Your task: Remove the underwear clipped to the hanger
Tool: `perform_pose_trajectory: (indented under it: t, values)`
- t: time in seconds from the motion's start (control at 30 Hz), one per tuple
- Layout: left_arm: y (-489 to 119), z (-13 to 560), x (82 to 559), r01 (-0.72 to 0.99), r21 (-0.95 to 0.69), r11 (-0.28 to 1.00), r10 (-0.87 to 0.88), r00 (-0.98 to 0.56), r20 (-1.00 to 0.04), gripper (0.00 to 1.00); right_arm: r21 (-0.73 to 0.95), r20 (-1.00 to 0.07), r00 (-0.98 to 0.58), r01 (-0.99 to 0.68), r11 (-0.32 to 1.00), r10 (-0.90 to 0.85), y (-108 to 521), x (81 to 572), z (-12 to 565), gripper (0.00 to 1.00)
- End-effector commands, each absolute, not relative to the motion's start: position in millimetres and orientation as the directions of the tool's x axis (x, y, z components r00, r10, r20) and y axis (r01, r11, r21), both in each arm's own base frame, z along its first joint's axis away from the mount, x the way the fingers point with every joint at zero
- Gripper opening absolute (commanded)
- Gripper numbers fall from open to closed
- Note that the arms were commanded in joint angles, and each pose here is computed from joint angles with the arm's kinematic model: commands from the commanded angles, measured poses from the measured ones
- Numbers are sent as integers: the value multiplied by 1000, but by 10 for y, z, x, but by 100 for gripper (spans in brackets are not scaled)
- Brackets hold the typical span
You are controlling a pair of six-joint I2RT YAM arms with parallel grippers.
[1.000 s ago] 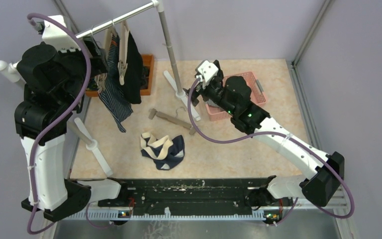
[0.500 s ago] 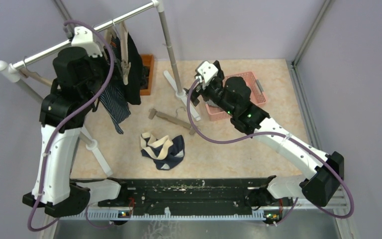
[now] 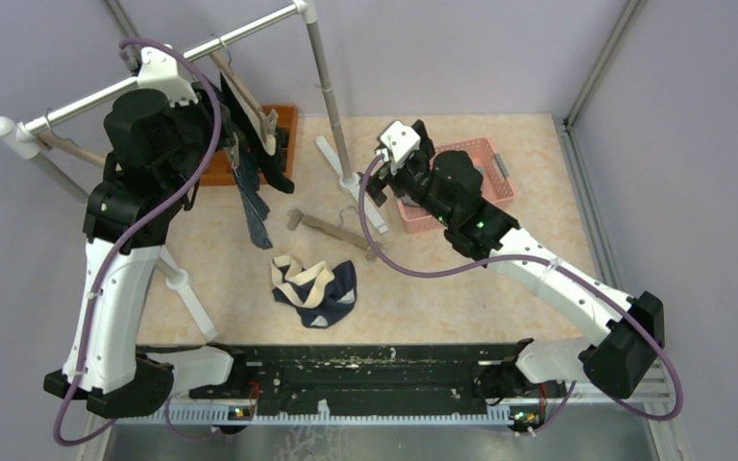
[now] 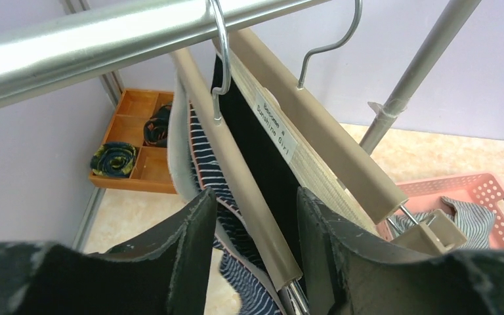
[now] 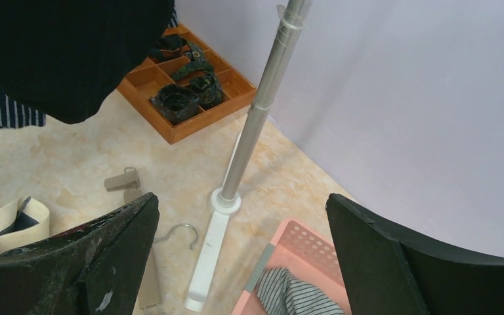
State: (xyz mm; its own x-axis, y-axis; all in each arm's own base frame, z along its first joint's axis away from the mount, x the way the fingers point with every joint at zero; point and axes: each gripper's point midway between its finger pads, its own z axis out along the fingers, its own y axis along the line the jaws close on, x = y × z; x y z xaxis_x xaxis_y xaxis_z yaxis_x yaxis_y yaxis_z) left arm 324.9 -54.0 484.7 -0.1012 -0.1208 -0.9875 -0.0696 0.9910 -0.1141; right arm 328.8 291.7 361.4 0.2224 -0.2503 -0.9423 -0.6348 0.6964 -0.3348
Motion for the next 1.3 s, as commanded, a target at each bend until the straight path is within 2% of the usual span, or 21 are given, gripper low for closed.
perform_pose_trajectory:
  t: [0.0,0.23,0.57,0.67,0.73,0.87,1.1,1.27]
  values:
    - [-513,4914,3265,-80,-136,988,-141,-67,-988,56,-344,-934,296,-605,718,-199,2879,3238,3908,99]
    - [-530,4848,3316,-84,-132,988,-139,-82,-987,63,-344,-934,300,-602,721,-195,2859,3224,3921,99]
    - [-518,4693,3373,-109,-137,984,-149,-112,-982,57,-359,-927,309,-567,741,-213,2795,3261,3941,99]
    - [-510,4653,3392,-116,-139,983,-153,-118,-981,49,-361,-927,305,-572,737,-218,2818,3276,3922,99]
    - [-507,4638,3398,-117,-139,983,-153,-120,-981,30,-361,-927,304,-574,735,-218,2827,3282,3917,99]
    - [-496,4617,3397,-120,-151,981,-164,-114,-980,1,-363,-926,304,-568,738,-222,2830,3301,3915,99]
    - [-481,4602,3451,-125,-141,982,-154,-99,-983,0,-366,-926,299,-565,739,-230,2850,3338,3874,99]
    - [-444,4790,3491,-121,-149,981,-148,19,-989,0,-372,-925,292,-557,742,-245,2842,3364,3812,99]
